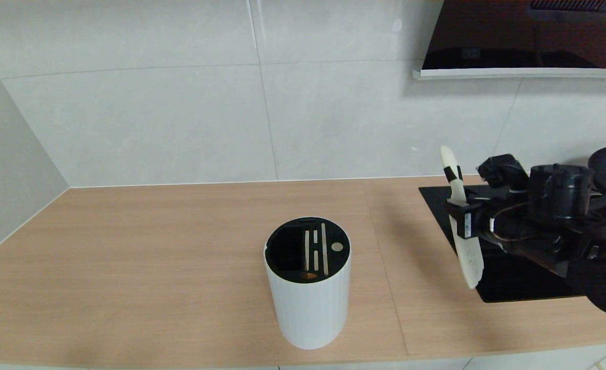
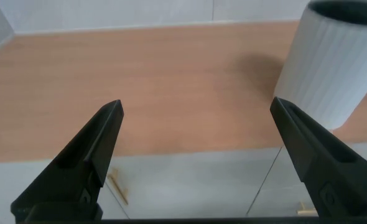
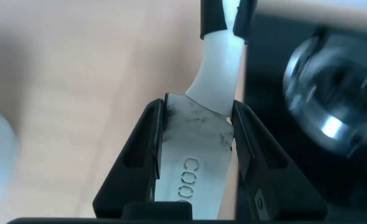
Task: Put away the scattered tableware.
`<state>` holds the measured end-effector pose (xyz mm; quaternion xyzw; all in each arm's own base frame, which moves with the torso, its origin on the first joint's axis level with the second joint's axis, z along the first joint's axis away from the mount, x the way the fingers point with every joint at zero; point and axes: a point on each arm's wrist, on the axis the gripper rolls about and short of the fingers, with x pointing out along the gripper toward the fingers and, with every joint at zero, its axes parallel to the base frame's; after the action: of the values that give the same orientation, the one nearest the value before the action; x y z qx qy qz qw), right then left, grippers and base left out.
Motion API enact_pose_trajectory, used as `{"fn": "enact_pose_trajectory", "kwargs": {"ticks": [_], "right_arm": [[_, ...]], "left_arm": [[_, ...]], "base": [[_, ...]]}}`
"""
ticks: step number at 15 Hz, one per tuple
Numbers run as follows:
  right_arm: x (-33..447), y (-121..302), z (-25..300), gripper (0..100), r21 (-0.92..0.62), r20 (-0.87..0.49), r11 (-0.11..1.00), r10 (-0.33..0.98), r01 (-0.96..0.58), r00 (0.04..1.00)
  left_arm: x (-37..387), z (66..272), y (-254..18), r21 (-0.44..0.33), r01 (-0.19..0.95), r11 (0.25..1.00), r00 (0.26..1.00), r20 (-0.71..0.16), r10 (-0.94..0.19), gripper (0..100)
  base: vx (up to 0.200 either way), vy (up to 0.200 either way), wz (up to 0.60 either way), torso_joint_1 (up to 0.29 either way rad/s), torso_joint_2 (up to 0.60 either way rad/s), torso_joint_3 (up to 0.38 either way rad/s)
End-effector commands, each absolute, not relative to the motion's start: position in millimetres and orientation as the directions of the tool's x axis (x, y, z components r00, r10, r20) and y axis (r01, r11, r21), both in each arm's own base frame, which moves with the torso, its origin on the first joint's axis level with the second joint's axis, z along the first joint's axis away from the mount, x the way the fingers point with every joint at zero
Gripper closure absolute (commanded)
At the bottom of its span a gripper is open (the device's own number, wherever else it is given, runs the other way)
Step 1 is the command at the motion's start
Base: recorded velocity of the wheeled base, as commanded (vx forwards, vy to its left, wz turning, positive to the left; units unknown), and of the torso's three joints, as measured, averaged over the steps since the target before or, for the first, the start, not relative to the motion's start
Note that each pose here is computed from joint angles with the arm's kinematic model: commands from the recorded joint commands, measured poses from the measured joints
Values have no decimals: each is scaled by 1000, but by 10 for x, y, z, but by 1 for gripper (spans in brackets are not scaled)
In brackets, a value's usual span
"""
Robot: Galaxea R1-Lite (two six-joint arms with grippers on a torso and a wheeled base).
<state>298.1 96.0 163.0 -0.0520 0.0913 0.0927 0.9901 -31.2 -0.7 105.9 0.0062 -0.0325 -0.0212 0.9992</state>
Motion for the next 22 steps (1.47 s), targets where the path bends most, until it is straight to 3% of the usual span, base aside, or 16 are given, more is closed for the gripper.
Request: {"fn": "enact_pose_trajectory", "kwargs": {"ticks": [1, 2, 4, 6, 10, 11, 15, 18, 22], "right_arm": [[2903, 1085, 2334, 100, -66, -11, 973, 221, -221, 975], [2855, 1157, 2555, 100, -64, 5, 968, 244, -244, 970], [2632, 1315, 2848, 100, -59, -3, 950, 308, -307, 951], [2373, 1417, 2788, 100, -27, -29, 934, 355, -356, 934], [2193, 1617, 2597, 100, -17, -91, 901, 430, -434, 898], [2131, 1688, 2584, 100, -19, -96, 887, 458, -461, 884], [1783, 1991, 2465, 100, -33, -132, 832, 545, -553, 828], [1650, 2146, 2369, 100, -26, -164, 795, 594, -605, 787], [1520, 2296, 2314, 100, -15, -183, 753, 645, -658, 742]], "left_arm": [[-210, 1828, -18, 11, 197, 980, 980, -21, -197, 0], [-4, 1995, -45, 8, 275, 962, 956, -111, -272, 0], [594, 2235, -99, 6, 320, 948, 913, -269, -306, 0], [1190, 2387, -238, -49, 380, 924, 878, -295, -377, 0], [1926, 2491, -983, -381, 552, 742, 772, -103, -627, 0], [1980, 2459, -1055, -411, 565, 716, 762, -75, -644, 0], [2141, 2162, -1154, -411, 603, 684, 747, -10, -665, 0], [1977, 2227, -1387, -493, 677, 547, 657, 70, -751, 0], [1988, 2170, -1539, -561, 674, 480, 617, 69, -784, 0]], "base": [[0, 0, 0, 0, 0, 0], [0, 0, 0, 0, 0, 0], [0, 0, 0, 0, 0, 0], [0, 0, 0, 0, 0, 0], [0, 0, 0, 0, 0, 0], [0, 0, 0, 0, 0, 0], [0, 0, 0, 0, 0, 0], [0, 0, 0, 0, 0, 0], [0, 0, 0, 0, 0, 0]]}}
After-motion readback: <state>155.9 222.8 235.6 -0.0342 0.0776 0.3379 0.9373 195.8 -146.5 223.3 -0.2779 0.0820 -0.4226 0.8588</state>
